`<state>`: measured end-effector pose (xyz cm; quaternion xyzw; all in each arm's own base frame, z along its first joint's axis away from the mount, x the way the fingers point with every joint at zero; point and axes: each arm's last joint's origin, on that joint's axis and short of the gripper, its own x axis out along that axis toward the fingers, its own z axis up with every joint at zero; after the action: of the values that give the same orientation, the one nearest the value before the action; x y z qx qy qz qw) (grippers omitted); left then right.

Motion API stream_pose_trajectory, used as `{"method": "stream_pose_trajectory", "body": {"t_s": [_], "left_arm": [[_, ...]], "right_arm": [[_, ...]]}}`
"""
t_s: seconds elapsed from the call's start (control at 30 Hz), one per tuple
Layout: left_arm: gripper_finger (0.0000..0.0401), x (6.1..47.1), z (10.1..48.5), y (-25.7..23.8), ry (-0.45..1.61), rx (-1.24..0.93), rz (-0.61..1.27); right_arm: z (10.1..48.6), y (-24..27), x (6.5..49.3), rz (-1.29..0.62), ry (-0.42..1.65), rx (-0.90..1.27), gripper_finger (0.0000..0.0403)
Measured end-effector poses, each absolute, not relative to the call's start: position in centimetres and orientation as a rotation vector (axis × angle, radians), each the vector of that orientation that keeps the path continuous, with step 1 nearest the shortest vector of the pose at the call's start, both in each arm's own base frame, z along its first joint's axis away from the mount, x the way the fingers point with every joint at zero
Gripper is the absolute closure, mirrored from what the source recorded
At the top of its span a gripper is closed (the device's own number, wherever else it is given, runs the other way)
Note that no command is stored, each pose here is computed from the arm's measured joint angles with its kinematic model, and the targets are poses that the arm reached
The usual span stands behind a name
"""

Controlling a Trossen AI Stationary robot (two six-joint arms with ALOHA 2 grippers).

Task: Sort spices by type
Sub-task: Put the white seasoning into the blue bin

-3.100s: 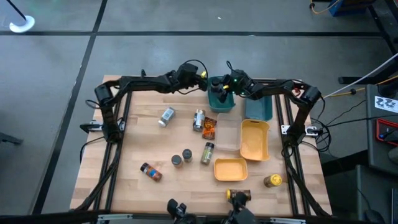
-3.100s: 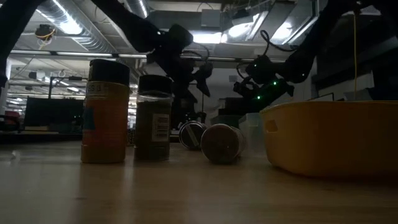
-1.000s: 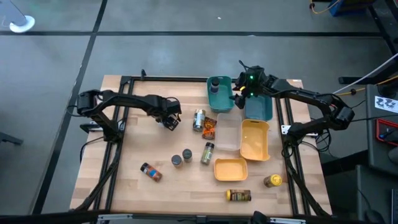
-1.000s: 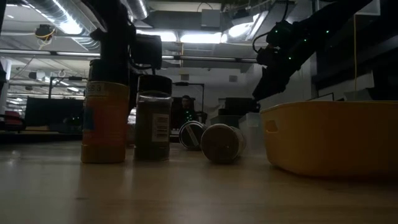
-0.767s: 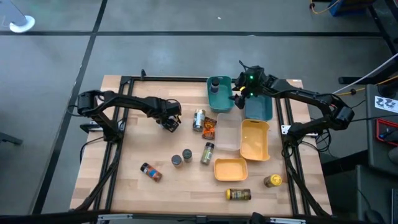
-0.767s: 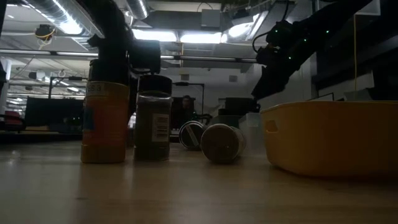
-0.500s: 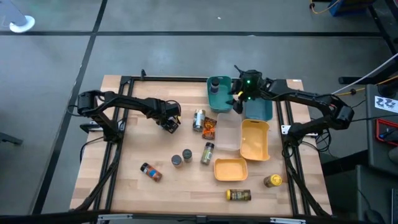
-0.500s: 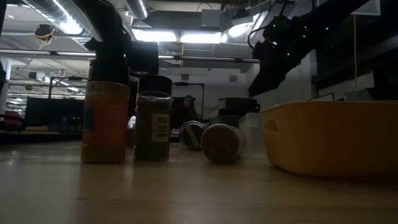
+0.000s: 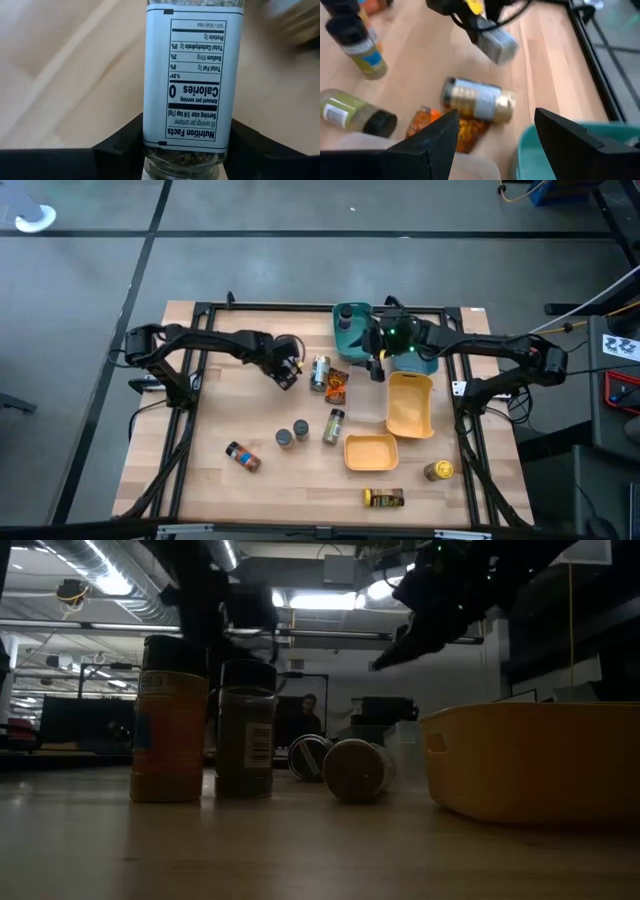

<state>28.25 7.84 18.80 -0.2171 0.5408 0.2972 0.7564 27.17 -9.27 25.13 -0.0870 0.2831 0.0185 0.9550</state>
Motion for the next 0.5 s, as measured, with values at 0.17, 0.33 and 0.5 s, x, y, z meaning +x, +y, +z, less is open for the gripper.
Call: {"method": "stream_pose_trajectory", "body": {"t_s": [0.17, 0.33, 0.5], "left_arm": [[0.0218, 30.0, 21.6, 8.1, 1.097, -0.450, 0.542], [0.0214, 31.5, 23.8, 8.3, 0.986, -0.447, 0.431], [0.0216, 32.4, 24.7, 8.3, 0.887, -0.462, 0.347]], "right_arm": [[25.5, -8.4, 27.8, 0.020, 0.541, -0.219, 0.0146], [25.8, -8.0, 28.4, -0.020, 0.493, -0.256, 0.0146], [26.3, -7.4, 28.9, -0.040, 0.439, -0.289, 0.0146]]}}
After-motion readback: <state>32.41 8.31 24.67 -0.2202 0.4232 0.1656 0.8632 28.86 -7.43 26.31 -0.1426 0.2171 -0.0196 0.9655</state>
